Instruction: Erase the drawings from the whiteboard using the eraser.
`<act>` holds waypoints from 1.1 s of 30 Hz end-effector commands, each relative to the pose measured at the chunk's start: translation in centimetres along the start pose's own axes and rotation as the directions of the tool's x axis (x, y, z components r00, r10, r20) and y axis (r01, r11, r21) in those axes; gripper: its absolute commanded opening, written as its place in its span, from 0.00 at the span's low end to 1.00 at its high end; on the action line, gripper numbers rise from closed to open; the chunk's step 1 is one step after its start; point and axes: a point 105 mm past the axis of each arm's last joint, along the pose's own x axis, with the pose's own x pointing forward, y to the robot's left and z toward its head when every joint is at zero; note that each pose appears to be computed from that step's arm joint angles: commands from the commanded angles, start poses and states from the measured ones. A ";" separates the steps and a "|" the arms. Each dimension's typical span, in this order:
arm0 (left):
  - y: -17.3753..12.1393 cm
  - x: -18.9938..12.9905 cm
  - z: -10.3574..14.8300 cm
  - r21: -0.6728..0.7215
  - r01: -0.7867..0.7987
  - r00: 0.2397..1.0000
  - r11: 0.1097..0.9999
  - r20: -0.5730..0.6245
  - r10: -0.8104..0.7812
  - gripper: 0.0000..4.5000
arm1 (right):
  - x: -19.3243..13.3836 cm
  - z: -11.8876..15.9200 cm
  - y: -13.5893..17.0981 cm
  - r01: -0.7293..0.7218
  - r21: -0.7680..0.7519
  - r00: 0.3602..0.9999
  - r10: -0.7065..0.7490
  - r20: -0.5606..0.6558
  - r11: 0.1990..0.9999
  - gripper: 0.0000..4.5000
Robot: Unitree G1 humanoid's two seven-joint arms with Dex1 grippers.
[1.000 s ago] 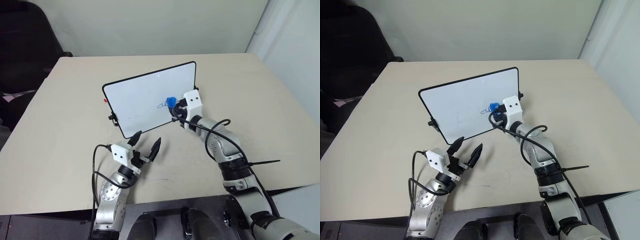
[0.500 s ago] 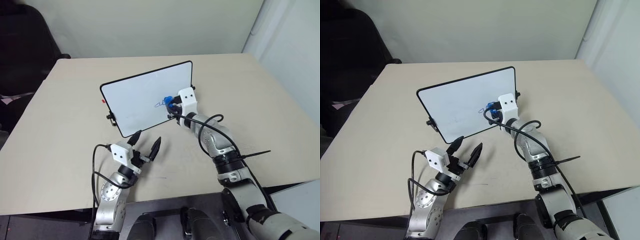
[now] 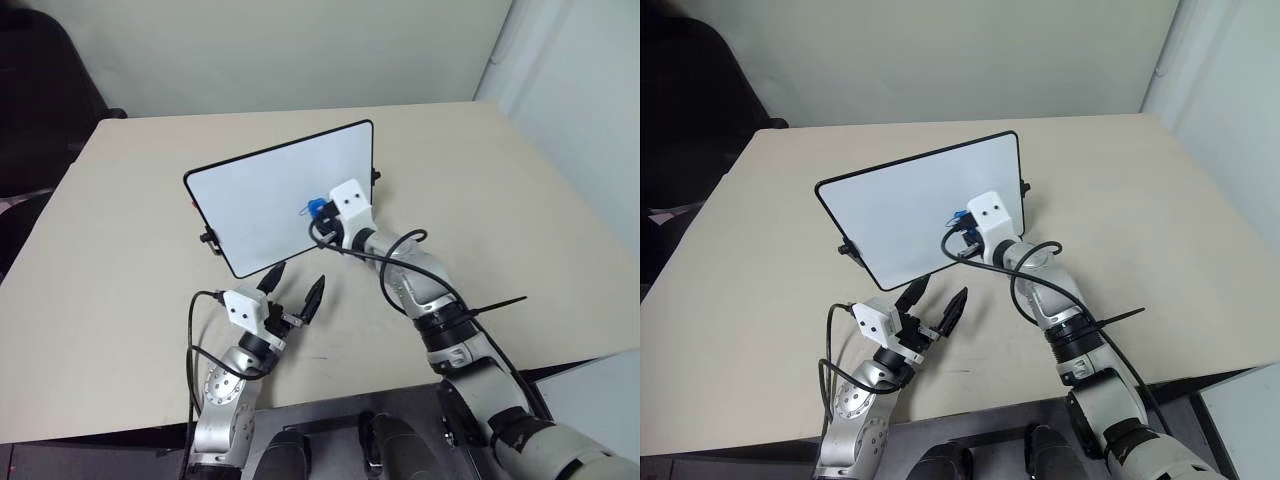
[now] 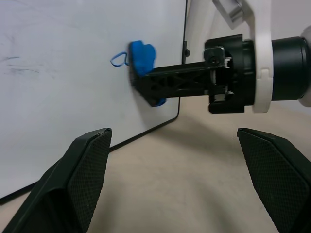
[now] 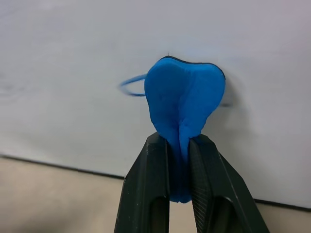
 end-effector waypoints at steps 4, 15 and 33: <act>-0.5 0.0 1.3 0.017 0.010 0.999 1.000 0.046 -0.010 1.00 | 0.9 3.5 3.7 -0.119 -0.102 0.987 0.129 0.094 0.988 0.06; -0.2 -0.2 1.3 0.015 0.001 0.999 1.000 0.044 -0.001 1.00 | 1.3 2.1 -0.9 0.058 -0.043 0.997 -0.056 0.061 0.997 0.06; 0.1 0.4 1.0 0.014 0.009 0.999 1.000 0.042 -0.010 1.00 | -0.4 -0.3 -8.1 0.290 0.064 0.957 -0.290 0.000 0.955 0.06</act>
